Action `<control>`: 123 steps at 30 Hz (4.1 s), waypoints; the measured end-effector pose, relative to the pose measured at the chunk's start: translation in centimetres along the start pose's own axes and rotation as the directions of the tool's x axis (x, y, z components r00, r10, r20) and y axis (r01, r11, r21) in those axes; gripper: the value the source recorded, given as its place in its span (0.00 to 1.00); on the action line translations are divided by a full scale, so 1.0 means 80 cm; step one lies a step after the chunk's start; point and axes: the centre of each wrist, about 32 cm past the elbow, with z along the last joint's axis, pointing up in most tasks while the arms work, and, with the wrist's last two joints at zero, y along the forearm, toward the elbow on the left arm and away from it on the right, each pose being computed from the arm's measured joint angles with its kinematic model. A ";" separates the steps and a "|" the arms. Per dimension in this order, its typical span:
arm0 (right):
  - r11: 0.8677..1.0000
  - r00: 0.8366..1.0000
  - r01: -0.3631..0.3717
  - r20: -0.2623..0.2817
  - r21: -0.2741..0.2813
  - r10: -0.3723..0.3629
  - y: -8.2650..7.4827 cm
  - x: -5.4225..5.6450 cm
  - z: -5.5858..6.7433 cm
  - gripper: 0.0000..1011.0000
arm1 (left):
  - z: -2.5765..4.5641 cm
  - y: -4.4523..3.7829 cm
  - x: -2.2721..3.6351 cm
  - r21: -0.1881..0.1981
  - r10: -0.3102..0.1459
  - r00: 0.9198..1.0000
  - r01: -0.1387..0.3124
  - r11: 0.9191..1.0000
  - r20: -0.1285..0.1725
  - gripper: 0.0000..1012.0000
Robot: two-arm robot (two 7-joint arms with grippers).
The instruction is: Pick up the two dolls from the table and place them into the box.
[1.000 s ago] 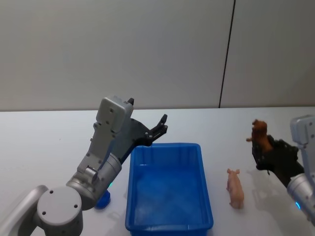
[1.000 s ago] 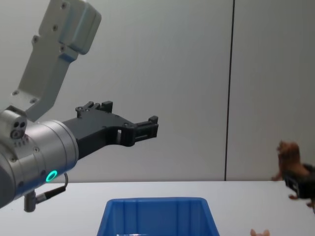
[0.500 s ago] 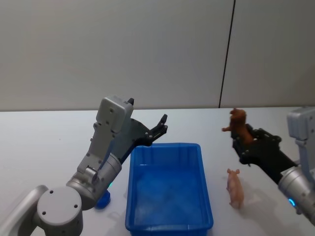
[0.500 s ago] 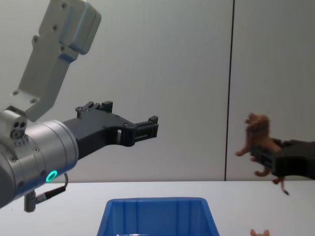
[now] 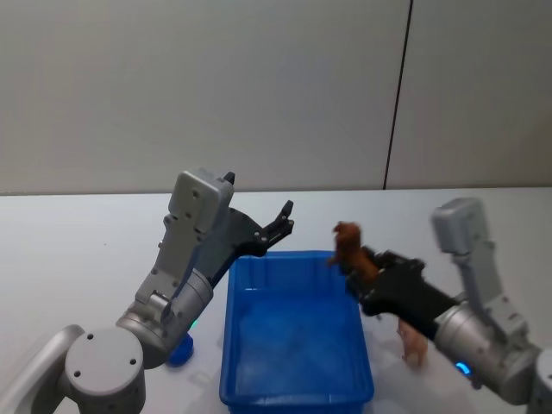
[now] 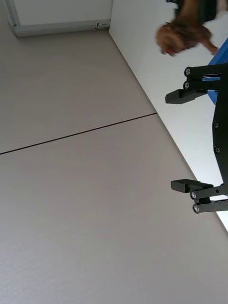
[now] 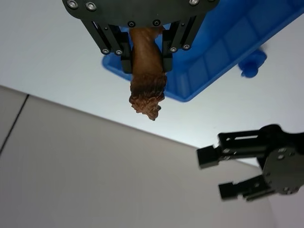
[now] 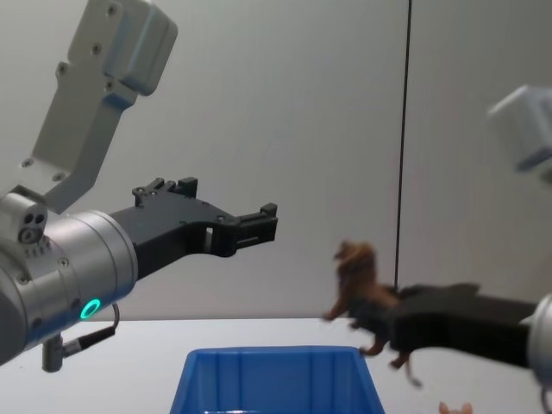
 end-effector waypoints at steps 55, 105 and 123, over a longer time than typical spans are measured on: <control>0.989 0.992 0.108 -0.051 -0.105 -0.113 -0.068 0.047 0.018 0.99 | 0.0000 0.000 0.0000 0.000 0.000 1.000 0.000 1.000 0.000 0.99; 0.906 0.975 0.211 0.007 -0.367 -0.224 -0.023 0.011 -0.058 0.99 | 0.0000 0.000 0.0000 0.000 0.000 1.000 0.000 1.000 0.000 0.99; 0.893 0.971 0.224 0.012 -0.390 -0.238 0.021 0.008 -0.065 0.80 | 0.0000 0.000 0.0000 0.000 0.000 1.000 0.000 1.000 0.000 0.99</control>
